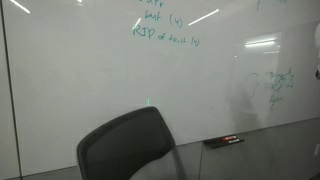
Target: Use the marker on the chair to write on the board
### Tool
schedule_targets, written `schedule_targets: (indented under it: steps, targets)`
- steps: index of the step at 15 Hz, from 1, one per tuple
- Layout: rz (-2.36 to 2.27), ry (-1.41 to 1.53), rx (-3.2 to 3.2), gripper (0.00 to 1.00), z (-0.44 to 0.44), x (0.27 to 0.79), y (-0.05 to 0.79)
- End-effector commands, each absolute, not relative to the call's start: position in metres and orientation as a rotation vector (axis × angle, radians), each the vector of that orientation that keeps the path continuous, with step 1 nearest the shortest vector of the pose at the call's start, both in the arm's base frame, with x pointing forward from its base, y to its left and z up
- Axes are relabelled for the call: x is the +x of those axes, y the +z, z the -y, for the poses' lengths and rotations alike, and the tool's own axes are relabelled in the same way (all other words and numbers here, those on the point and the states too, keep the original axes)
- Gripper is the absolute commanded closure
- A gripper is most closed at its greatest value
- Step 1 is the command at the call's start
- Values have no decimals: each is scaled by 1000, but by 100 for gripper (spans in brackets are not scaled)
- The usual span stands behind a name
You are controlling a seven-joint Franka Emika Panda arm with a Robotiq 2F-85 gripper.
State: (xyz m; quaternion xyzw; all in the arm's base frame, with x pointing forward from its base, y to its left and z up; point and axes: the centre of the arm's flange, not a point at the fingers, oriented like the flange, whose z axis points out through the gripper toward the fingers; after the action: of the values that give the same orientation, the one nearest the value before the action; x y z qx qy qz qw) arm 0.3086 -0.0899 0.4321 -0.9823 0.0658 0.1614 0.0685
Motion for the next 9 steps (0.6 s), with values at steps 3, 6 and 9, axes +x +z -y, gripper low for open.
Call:
schedule_targets:
  steps: [3,6,9]
  targets:
    - [-199,479,-2960,0,90,309,434]
    - [-199,479,-2960,0,90,309,434]
    - [-141,465,-2988,0,48,330,401]
